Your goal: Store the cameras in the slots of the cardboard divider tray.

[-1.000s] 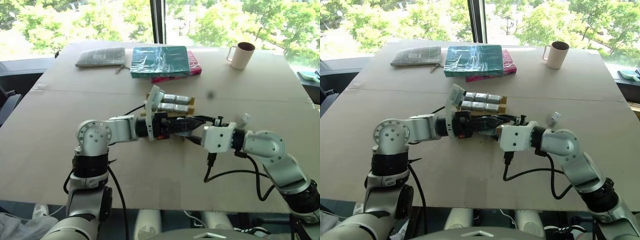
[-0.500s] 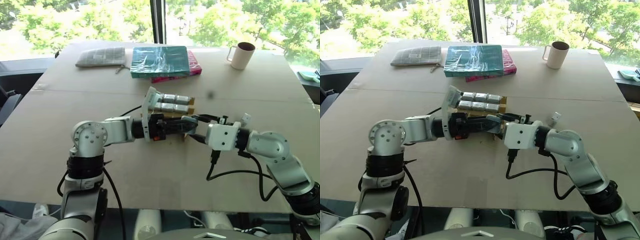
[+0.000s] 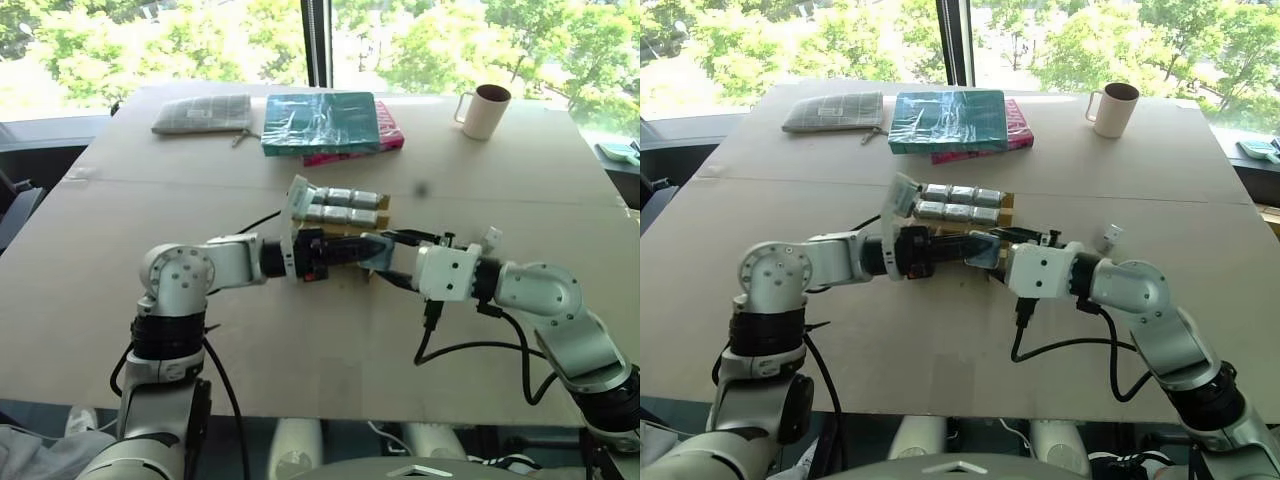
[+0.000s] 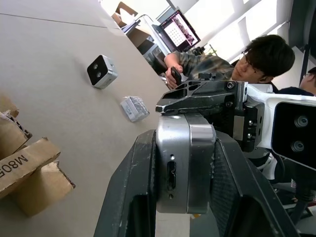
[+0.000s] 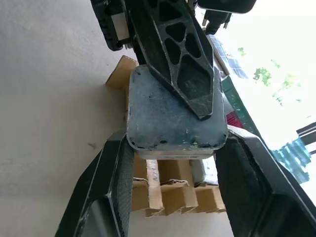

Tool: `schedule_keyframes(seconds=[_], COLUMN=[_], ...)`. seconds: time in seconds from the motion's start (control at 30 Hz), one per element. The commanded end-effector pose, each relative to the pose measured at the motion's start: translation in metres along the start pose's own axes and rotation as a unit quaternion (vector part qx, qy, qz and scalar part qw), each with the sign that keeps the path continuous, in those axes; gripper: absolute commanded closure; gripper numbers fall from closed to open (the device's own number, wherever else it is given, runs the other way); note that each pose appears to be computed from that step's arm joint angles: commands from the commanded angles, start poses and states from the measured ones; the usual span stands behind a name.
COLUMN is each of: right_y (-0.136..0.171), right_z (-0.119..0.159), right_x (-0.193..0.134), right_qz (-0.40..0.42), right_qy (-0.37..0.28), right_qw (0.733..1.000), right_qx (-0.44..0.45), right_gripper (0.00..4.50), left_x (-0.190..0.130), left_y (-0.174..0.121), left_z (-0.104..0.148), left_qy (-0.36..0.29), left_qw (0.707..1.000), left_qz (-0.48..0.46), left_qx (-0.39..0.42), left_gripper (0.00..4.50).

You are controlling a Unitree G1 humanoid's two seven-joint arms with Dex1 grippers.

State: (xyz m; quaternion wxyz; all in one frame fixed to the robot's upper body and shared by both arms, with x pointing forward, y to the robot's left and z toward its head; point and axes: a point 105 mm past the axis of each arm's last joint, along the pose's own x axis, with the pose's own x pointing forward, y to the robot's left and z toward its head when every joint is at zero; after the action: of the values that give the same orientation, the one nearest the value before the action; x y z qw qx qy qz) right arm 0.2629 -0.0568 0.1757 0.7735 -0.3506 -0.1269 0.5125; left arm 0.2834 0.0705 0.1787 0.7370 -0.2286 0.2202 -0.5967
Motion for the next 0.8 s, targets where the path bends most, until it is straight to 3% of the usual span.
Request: schedule_keyframes(seconds=[0.03, 0.1, 0.13, 0.43, 0.63, 0.8], right_y=[-0.026, -0.036, -0.041, -0.078, -0.066, -0.039], right_z=[0.004, -0.001, -0.003, -0.006, -0.009, -0.004], right_x=[-0.010, -0.017, -0.021, -0.058, -0.079, -0.095], right_qz=[-0.067, -0.110, -0.130, -0.284, -0.297, -0.277], right_qy=[-0.004, 0.008, 0.012, 0.006, 0.021, 0.037], right_qw=[0.998, 0.994, 0.991, 0.953, 0.948, 0.951], right_qx=[0.012, 0.015, 0.023, 0.103, 0.115, 0.135], right_gripper=[0.94, 0.20, 0.05, 0.05, 0.05, 0.05], left_x=[-0.005, -0.010, -0.012, -0.003, -0.004, -0.023], left_y=[0.004, 0.010, 0.012, 0.005, 0.001, -0.002], left_z=[0.025, 0.043, 0.053, 0.153, 0.161, 0.136], left_qy=[-0.032, -0.050, -0.060, -0.242, -0.250, -0.151], left_qw=[0.998, 0.993, 0.989, 0.916, 0.916, 0.940], left_qz=[0.009, 0.024, 0.033, 0.111, 0.122, 0.092], left_qx=[0.060, 0.107, 0.134, 0.301, 0.288, 0.293], left_gripper=[3.64, 3.64, 3.64, 3.64, 3.64, 3.64])
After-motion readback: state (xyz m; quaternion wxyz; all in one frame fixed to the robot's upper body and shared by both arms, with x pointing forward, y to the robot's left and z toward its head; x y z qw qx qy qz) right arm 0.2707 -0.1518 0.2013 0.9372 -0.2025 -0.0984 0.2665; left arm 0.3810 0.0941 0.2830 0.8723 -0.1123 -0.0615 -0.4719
